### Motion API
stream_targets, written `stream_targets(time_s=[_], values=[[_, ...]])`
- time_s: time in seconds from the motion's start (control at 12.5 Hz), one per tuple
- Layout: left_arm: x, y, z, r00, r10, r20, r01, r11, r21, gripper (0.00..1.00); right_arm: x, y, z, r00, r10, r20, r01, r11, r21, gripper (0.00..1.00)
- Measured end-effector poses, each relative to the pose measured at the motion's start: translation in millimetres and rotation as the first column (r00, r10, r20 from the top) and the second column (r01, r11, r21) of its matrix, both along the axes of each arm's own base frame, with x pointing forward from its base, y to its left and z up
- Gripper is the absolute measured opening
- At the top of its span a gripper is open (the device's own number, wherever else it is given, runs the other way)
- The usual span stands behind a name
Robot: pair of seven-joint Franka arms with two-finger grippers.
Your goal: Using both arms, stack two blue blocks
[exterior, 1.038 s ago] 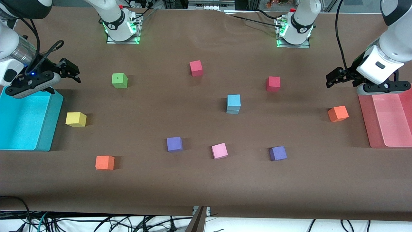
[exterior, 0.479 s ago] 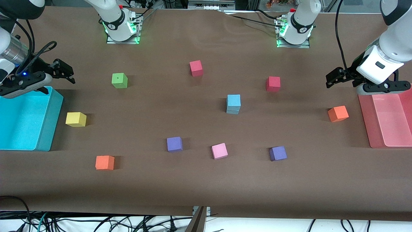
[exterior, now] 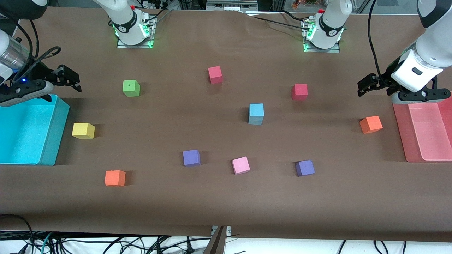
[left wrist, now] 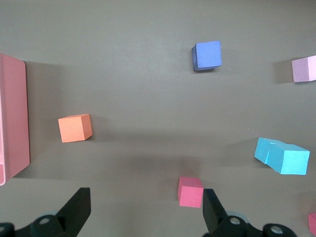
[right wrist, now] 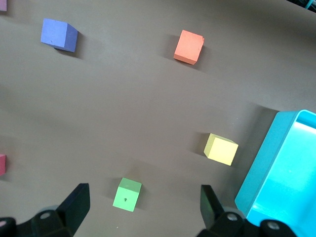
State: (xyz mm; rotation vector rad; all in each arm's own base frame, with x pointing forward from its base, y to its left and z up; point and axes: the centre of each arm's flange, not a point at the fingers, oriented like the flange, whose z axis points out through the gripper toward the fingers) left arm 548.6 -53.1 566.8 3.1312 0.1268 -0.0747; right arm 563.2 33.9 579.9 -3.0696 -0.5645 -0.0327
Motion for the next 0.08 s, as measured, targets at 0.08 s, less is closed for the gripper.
stream_targets(time_s=[0.08], values=[[0.0, 0.0, 0.0, 1.0, 0.0, 0.0, 0.0, 1.0, 0.0, 1.0, -0.1, 0.0, 0.1, 1.0, -0.002, -0.001, 0.002, 1.0, 0.0, 0.99]])
